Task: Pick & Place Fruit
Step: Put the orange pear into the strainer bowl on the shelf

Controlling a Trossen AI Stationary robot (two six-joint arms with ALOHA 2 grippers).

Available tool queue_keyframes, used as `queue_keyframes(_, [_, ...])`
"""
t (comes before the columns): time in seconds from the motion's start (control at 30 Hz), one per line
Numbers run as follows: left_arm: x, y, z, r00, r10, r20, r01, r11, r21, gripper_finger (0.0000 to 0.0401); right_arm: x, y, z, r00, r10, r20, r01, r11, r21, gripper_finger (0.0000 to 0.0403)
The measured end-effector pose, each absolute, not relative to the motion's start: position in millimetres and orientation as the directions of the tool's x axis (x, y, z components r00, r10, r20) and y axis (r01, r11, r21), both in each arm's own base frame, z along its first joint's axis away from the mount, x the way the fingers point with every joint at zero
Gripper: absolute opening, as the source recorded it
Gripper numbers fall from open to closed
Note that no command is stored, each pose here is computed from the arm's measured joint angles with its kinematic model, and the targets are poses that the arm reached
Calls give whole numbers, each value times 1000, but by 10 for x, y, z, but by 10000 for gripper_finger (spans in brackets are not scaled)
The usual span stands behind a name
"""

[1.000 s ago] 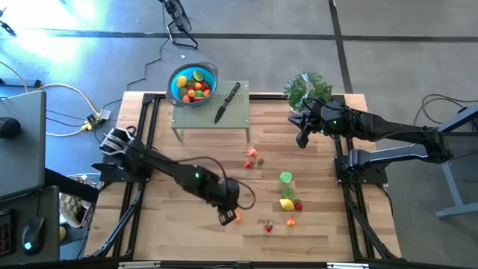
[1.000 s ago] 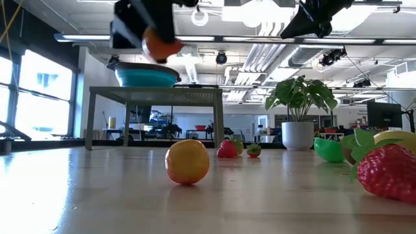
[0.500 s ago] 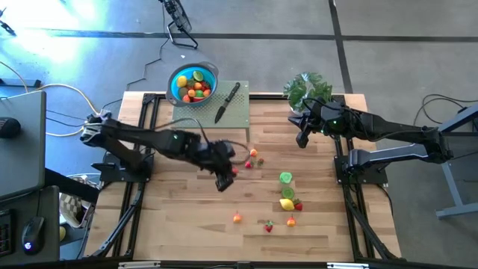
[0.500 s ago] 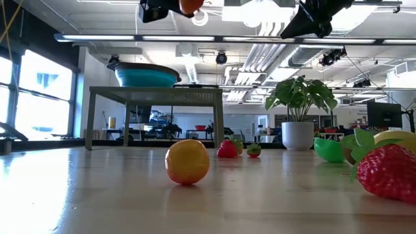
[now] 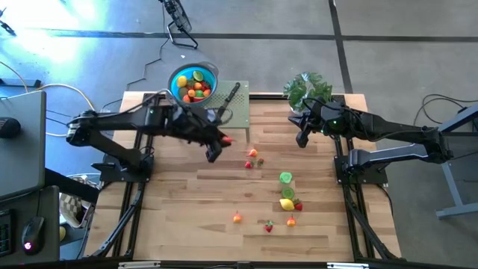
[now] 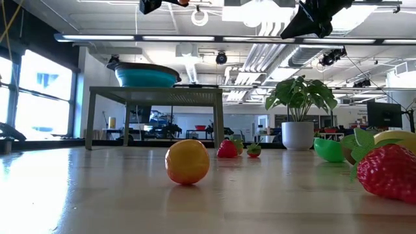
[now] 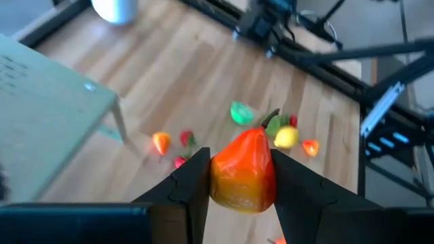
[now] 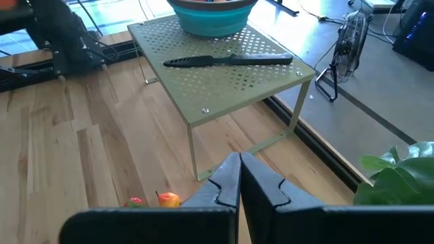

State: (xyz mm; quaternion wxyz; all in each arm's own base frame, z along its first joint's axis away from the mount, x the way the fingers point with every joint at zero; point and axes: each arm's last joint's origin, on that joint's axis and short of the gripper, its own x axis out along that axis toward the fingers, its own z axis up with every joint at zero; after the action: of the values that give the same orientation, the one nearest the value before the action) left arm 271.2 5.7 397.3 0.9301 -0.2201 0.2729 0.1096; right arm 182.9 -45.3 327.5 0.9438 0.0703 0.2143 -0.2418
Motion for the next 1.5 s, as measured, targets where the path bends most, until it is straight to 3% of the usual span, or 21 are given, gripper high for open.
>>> queue_keyframes(0.47, [2379, 687, 4198, 826, 328, -457, -491, 818, -299, 129, 1848, -466, 3327, 799, -463, -383, 509, 860, 23, 2])
queue_keyframes(0.77, [2195, 1220, 4176, 727, 507, -463, -657, 709, -255, 129, 1852, -505, 3394, 754, -583, -304, 605, 796, -27, 2])
queue_keyframes(1.0, [2008, 1544, 4158, 640, 607, -471, -758, 599, -259, 129, 1924, -526, 3382, 750, -594, -292, 616, 787, -20, 2])
queue_keyframes(1.27, [1902, 1732, 4125, 560, 673, -483, -825, 505, -253, 129, 2173, -580, 3201, 725, -589, -357, 608, 791, -69, 2])
queue_keyframes(1.5, [2027, 1830, 3900, 496, 627, -601, -855, 475, -210, 129, 2353, -617, 3077, 715, -586, -380, 599, 795, -98, 2])
